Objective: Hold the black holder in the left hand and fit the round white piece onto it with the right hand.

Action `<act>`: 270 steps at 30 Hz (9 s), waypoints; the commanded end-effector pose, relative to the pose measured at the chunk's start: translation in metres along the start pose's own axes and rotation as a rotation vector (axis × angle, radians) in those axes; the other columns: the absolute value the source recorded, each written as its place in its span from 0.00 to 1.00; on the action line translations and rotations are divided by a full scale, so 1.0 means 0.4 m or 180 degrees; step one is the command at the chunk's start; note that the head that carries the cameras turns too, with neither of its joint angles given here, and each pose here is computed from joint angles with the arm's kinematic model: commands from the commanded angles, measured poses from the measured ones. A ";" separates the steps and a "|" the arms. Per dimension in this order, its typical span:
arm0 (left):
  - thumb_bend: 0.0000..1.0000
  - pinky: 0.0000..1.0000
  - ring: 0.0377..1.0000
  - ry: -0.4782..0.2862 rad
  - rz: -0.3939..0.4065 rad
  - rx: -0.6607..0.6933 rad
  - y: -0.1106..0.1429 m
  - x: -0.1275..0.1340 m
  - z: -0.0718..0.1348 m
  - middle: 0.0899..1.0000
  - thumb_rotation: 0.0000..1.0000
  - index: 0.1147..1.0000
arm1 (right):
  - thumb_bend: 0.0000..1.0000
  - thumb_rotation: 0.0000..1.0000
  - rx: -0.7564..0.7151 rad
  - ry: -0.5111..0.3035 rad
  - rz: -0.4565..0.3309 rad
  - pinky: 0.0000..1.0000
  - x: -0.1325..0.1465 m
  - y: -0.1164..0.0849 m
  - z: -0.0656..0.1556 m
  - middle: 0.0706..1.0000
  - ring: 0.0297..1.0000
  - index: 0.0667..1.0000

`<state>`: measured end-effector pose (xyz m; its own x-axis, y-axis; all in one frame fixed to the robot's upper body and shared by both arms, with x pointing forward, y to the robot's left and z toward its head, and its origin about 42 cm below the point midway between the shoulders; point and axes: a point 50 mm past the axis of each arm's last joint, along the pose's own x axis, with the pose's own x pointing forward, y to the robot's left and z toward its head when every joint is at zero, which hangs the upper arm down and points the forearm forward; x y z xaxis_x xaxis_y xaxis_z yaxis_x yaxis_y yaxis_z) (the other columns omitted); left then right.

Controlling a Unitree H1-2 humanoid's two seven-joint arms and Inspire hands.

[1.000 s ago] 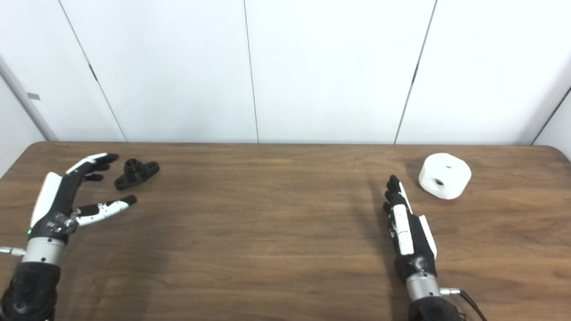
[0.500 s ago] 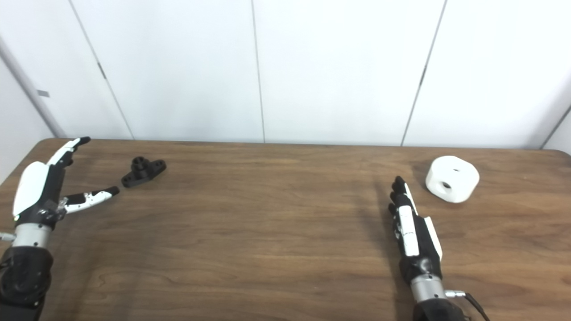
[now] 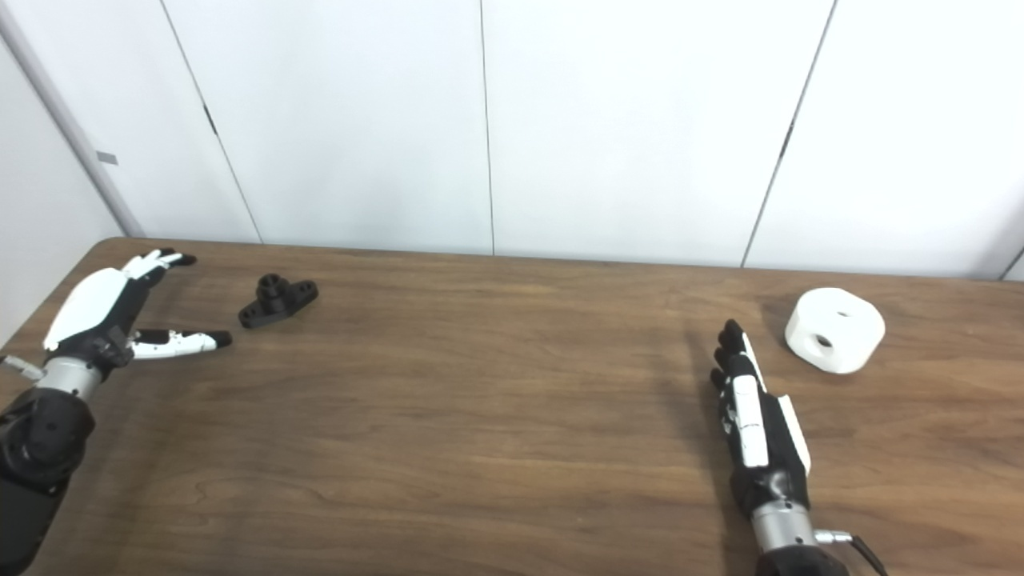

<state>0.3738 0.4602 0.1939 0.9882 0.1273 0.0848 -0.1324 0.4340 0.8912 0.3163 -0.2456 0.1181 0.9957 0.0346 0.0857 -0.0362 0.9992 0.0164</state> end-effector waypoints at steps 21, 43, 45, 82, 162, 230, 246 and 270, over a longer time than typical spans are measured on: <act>0.99 1.00 0.97 0.0015 -0.0099 0.0188 0.070 0.085 -0.009 0.90 0.40 0.74 | 0.45 1.00 0.0067 -0.0134 0.0073 1.00 -0.003 -0.019 0.016 1.00 1.00 1.00; 0.98 0.97 0.93 0.0006 -0.0265 0.0025 -0.032 0.131 0.014 0.86 0.30 0.69 | 0.47 1.00 0.0124 -0.0313 0.0089 1.00 -0.027 -0.007 0.081 1.00 1.00 1.00; 0.97 0.98 0.93 0.0009 -0.0281 0.0003 -0.042 0.134 0.015 0.87 0.31 0.69 | 0.46 1.00 0.0107 -0.0327 0.0087 1.00 -0.028 -0.006 0.085 1.00 1.00 1.00; 0.98 0.97 0.94 -0.0216 -0.0423 -0.0186 -0.101 0.183 0.083 0.86 0.29 0.68 | 0.45 1.00 0.0171 -0.0352 0.0099 1.00 -0.043 0.025 0.095 1.00 1.00 1.00; 0.52 1.00 0.90 -0.2228 -0.0826 -0.0543 -0.315 -0.052 0.491 0.65 0.05 0.41 | 0.52 1.00 0.0145 -0.0441 0.0101 1.00 -0.045 0.081 0.154 1.00 1.00 0.98; 0.52 0.94 0.86 -0.2314 -0.1090 -0.0471 -0.419 -0.119 0.447 0.64 0.05 0.41 | 0.67 0.31 -0.1981 -0.2028 -0.1598 0.66 0.010 -0.169 0.439 0.79 0.79 0.73; 0.52 0.94 0.84 -0.2308 -0.1078 -0.0593 -0.417 -0.120 0.440 0.63 0.05 0.41 | 0.80 0.38 -0.2535 -0.1218 -0.1775 0.71 0.090 -0.285 0.385 0.88 0.84 0.88; 0.52 0.92 0.83 -0.2313 -0.1097 -0.0619 -0.395 -0.108 0.430 0.62 0.04 0.41 | 0.97 0.47 -0.2464 -0.0106 -0.1120 0.57 0.152 -0.345 0.301 0.99 0.87 0.94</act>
<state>0.3648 0.2223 0.1250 0.7662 -0.6223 0.1602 0.2447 0.5131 0.8227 0.3641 -0.3777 0.2150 0.9458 -0.2828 0.1595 0.3176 0.7044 -0.6348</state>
